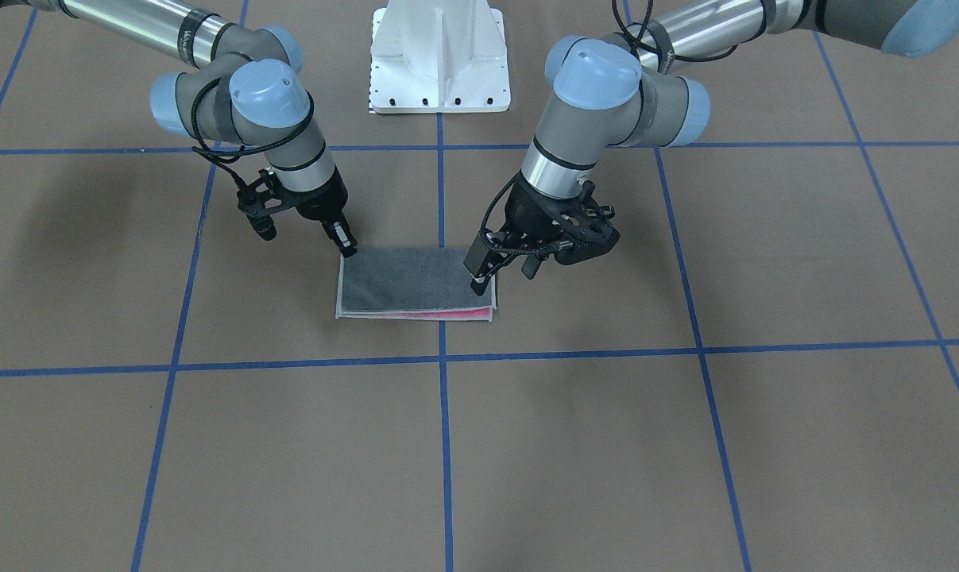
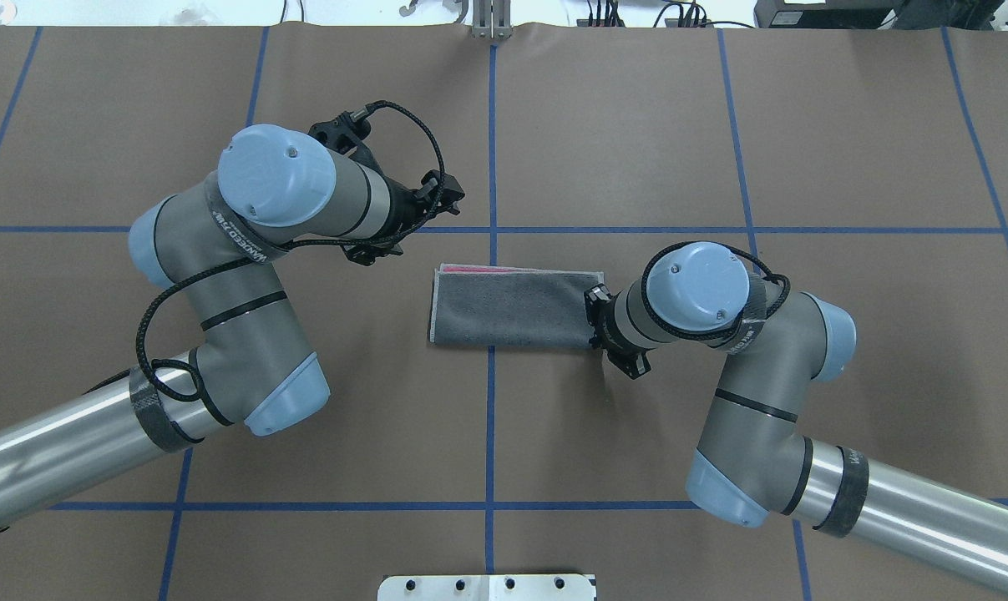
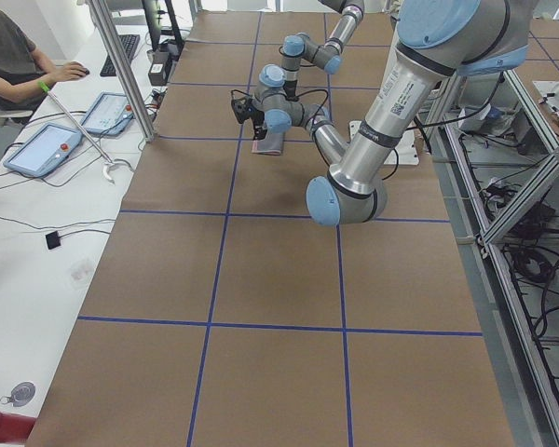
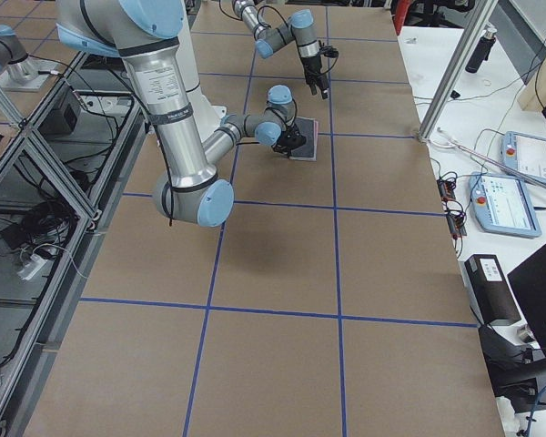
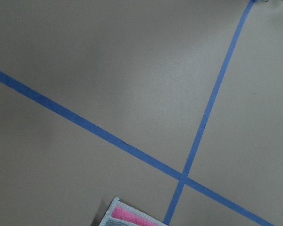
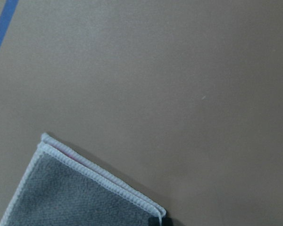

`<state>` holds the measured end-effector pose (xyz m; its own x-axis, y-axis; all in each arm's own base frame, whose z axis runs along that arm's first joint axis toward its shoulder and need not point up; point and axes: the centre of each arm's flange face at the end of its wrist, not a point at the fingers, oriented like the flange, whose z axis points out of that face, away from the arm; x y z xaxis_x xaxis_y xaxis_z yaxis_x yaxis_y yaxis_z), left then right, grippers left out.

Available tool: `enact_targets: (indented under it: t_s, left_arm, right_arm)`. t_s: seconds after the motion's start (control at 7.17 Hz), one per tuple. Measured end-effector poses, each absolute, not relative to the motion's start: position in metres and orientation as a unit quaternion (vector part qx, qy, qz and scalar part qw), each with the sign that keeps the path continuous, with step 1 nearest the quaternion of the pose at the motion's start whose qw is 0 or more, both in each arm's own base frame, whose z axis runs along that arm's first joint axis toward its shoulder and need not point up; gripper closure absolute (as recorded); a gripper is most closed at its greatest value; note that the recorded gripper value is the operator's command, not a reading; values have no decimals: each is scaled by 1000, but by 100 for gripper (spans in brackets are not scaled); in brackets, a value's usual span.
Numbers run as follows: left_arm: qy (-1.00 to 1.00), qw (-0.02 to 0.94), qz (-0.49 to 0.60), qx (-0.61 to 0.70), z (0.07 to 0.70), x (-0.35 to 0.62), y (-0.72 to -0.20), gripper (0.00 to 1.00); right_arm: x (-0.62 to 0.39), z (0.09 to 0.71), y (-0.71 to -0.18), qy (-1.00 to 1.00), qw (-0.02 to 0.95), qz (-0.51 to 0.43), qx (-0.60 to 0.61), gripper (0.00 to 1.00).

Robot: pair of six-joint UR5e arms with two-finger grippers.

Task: Fold towel twice with both arms
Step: 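Drag the folded towel end toward the robot with the right gripper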

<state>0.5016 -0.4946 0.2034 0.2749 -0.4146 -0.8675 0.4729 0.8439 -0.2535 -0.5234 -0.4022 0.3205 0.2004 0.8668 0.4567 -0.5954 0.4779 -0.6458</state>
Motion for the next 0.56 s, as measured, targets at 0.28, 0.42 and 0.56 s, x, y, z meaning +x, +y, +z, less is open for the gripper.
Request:
enact_targets:
  t_s: [0.28,0.42,0.56]
  left_arm:
    - [536,797,-277,27,202,500,-494,0]
    - [537,796,-277,26,201,499,-493,0]
    - [537,796,-277,26,201,499,-492,0]
  right_arm:
    - [-521,303,-388,-413,759,474,-171,100]
    - [-521,292,-378,-410,763,469,-174,100]
    - [-522,284,-369,-410,765,464,-179,100]
